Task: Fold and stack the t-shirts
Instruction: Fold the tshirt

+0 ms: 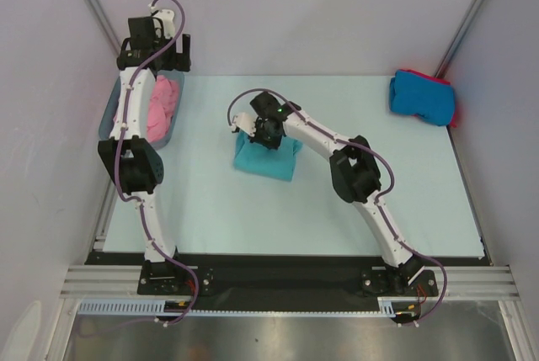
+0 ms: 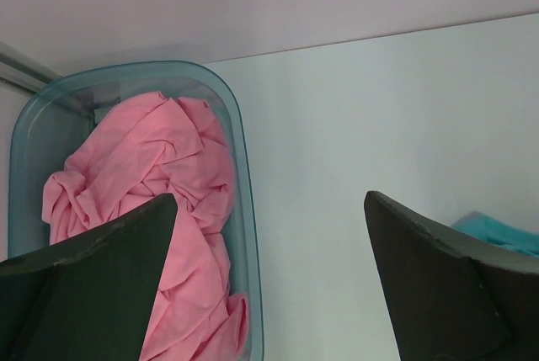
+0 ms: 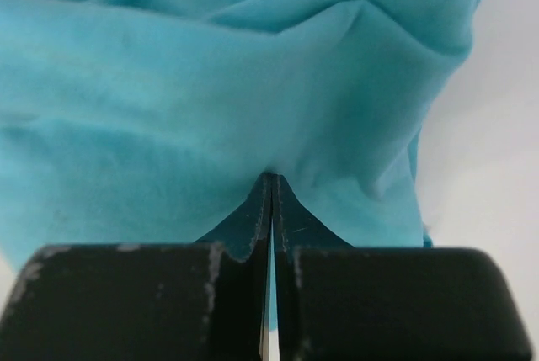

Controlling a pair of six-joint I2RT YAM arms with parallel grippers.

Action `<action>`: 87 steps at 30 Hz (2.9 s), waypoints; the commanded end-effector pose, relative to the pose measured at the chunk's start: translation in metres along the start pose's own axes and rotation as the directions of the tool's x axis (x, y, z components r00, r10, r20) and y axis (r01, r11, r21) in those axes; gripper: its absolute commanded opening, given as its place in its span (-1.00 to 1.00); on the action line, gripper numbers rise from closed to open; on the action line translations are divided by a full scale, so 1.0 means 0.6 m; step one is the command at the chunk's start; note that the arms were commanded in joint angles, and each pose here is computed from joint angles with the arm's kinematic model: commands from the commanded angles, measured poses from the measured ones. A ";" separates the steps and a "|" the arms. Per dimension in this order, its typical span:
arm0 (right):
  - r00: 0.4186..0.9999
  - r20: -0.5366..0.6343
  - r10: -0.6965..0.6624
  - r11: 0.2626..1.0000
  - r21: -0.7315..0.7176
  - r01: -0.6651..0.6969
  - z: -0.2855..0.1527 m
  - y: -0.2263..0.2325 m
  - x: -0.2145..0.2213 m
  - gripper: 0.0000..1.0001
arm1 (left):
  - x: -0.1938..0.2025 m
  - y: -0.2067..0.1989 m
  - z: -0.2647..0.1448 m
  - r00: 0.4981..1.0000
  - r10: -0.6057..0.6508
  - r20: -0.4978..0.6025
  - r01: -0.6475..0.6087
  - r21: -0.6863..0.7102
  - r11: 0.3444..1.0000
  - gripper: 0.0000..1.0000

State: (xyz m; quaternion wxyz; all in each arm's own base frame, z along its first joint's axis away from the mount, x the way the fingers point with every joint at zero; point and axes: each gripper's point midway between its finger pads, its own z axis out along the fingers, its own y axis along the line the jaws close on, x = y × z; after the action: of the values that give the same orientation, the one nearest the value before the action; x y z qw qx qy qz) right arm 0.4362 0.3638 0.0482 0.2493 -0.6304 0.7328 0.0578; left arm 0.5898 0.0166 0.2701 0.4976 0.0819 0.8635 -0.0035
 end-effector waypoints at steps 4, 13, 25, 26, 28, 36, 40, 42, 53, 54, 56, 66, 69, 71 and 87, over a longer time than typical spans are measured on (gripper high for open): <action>0.997 0.069 -0.019 0.986 0.165 0.007 -0.007 -0.080 -0.036 -1.00 | -0.030 0.001 -0.026 0.998 0.033 0.049 -0.033 -0.013 0.999 1.00; 0.994 0.084 -0.073 0.969 0.243 0.051 -0.027 -0.110 -0.054 -1.00 | -0.027 -0.001 -0.023 0.998 0.040 0.043 -0.039 -0.013 0.999 1.00; 0.997 -0.007 -0.082 0.961 0.265 0.081 0.047 -0.119 0.000 -1.00 | -0.026 -0.002 -0.020 0.998 0.042 0.041 -0.041 -0.014 0.999 1.00; 0.997 -0.007 -0.082 0.960 0.267 0.081 0.048 -0.120 0.000 -1.00 | -0.026 -0.002 -0.019 0.998 0.043 0.041 -0.043 -0.013 0.999 0.99; 0.997 -0.019 -0.080 0.961 0.265 0.082 0.054 -0.118 0.007 -1.00 | -0.026 -0.003 -0.018 0.998 0.040 0.042 -0.040 -0.008 0.999 1.00; 0.992 -0.005 -0.125 0.875 0.472 0.113 -0.034 -0.161 -0.045 -1.00 | -0.029 0.007 -0.021 0.998 0.043 0.044 -0.041 -0.042 0.998 1.00; 0.971 -0.028 -0.236 0.796 0.567 0.210 -0.092 -0.161 -0.083 -0.99 | -0.044 0.031 -0.034 0.997 0.036 0.069 -0.029 -0.099 0.995 0.99; 0.958 -0.022 -0.286 0.786 0.567 0.247 -0.122 -0.141 -0.104 -0.99 | -0.055 0.045 -0.044 0.996 0.029 0.090 -0.018 -0.120 0.993 1.00; 0.873 -0.203 -0.443 0.608 0.648 0.459 -0.054 -0.147 -0.102 -1.00 | -0.040 0.077 -0.066 0.996 -0.022 0.083 0.033 -0.137 0.990 1.00; 0.870 -0.220 -0.441 0.592 0.657 0.466 -0.042 -0.154 -0.095 -1.00 | -0.039 0.079 -0.065 0.997 -0.021 0.081 0.033 -0.141 0.989 1.00; 0.855 -0.254 -0.453 0.560 0.665 0.494 0.009 -0.161 -0.078 -1.00 | -0.043 0.086 -0.076 0.995 -0.025 0.094 0.039 -0.151 0.988 0.99; 0.794 -0.306 -0.526 0.571 0.564 0.596 0.155 -0.141 -0.034 -1.00 | -0.040 0.093 -0.101 0.989 -0.057 0.136 0.075 -0.131 0.989 0.99; 0.798 -0.304 -0.521 0.572 0.570 0.590 0.156 -0.136 -0.039 -1.00 | -0.042 0.093 -0.103 0.988 -0.065 0.142 0.082 -0.124 0.989 0.99; 0.818 -0.288 -0.498 0.577 0.594 0.561 0.143 -0.148 -0.049 -1.00 | -0.044 0.090 -0.102 0.987 -0.066 0.146 0.084 -0.117 0.990 1.00; 0.983 -0.081 -0.165 0.694 0.698 0.174 -0.167 -0.261 -0.067 -0.93 | 0.010 -0.035 -0.061 0.947 0.305 0.101 -0.314 0.100 0.944 1.00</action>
State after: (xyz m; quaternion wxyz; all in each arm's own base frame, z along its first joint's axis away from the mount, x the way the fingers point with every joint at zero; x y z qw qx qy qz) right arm 0.5567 0.3619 0.1078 0.4313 -0.6258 0.5932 -0.2655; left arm 0.5614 0.0438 0.2507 0.4928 0.1247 0.8609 0.0221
